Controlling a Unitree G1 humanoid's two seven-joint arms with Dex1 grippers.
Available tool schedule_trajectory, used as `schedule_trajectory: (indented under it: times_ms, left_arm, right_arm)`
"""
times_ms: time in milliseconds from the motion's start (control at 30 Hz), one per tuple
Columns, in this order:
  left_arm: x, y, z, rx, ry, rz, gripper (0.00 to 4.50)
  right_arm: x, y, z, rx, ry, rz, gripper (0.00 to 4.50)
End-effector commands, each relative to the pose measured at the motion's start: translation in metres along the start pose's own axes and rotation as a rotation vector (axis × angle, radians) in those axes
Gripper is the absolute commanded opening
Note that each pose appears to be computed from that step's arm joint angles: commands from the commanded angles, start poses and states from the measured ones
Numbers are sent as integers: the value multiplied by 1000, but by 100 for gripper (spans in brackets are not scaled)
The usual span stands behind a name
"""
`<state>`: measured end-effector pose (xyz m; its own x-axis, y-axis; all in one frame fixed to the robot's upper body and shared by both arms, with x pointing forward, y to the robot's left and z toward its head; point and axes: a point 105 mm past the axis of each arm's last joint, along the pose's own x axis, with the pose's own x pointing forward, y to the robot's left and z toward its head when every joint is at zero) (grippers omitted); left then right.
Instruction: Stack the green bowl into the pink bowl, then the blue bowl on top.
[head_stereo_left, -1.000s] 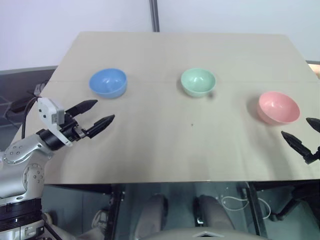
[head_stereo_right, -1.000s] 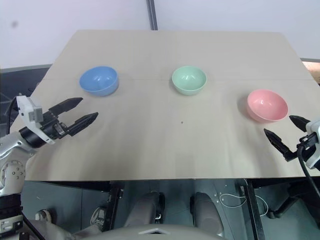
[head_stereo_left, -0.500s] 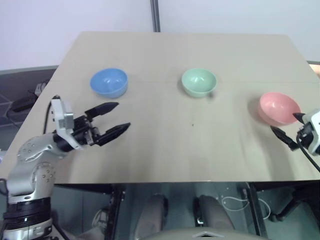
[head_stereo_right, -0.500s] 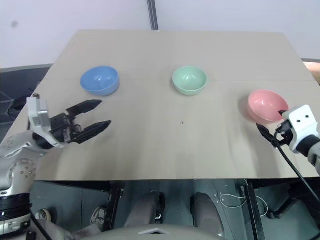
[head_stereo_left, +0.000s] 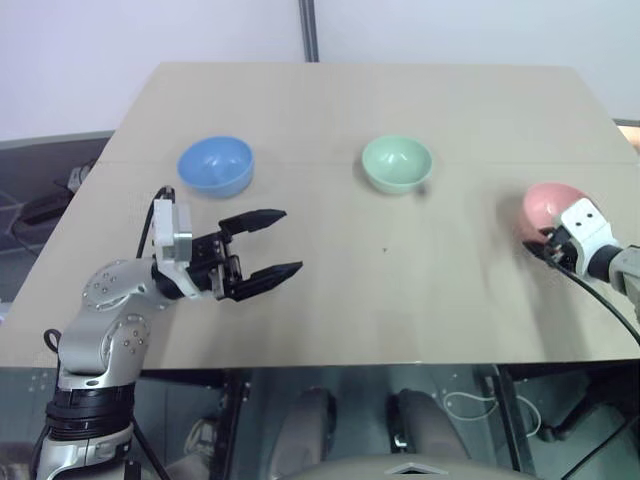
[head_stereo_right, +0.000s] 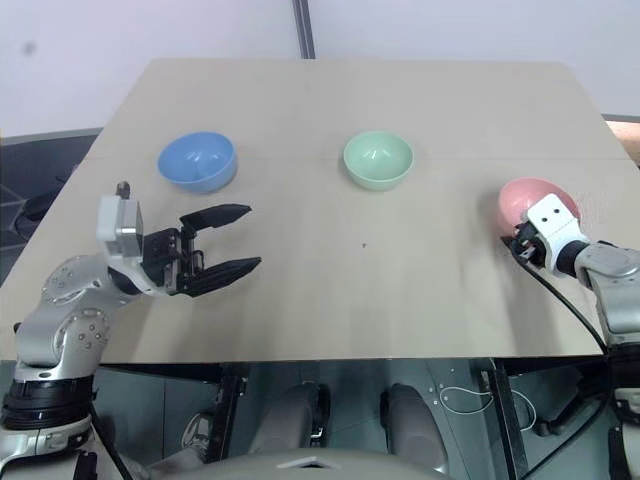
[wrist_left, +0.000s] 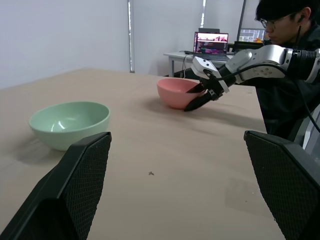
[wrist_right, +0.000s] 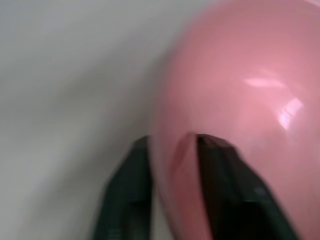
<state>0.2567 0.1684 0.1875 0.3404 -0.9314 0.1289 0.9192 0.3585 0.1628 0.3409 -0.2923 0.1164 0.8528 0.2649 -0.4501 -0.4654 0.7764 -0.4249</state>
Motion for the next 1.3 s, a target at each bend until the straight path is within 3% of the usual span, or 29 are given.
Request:
schedule_trajectory:
  times_ms: [33, 200, 300, 433, 567, 633, 667, 700, 933, 967, 1167, 1300]
  left_arm:
    - [3, -6, 10, 36, -35, 7, 450]
    - [1, -4, 5, 21, -31, 58, 450]
    - [-3, 3, -3, 31, 4, 110, 450]
    - [-5, 6, -6, 32, 18, 129, 450]
    - [-3, 6, -6, 16, 10, 117, 450]
    - [-3, 5, -6, 7, 6, 112, 450]
    - [-2, 4, -7, 7, 7, 111, 450]
    - [-2, 4, -7, 8, 9, 111, 450]
    - [-4, 5, -10, 9, 14, 143, 450]
    - [-4, 5, -10, 8, 16, 148, 450]
    - [-4, 9, -15, 17, 25, 193, 450]
    - [-2, 13, -16, 18, 19, 216, 450]
  right_arm:
    - [-5, -10, 14, -54, -25, -15, 7]
    - [-5, -1, 32, -123, -71, 22, 7]
    - [-7, 34, 59, -180, -182, 155, 7]
    - [-6, 118, 84, -231, -277, 390, 7]
    - [11, 160, 80, -244, -251, 482, 7]
    - [23, 167, 75, -219, -230, 478, 7]
    - [30, 166, 73, -218, -215, 456, 91]
    - [33, 164, 71, -243, -204, 443, 109]
    - [23, 152, 107, -298, -308, 376, 401]
    - [19, 151, 116, -286, -333, 381, 427]
    - [-5, 141, 181, -199, -511, 411, 427]
    - [11, 124, 210, -152, -545, 325, 427]
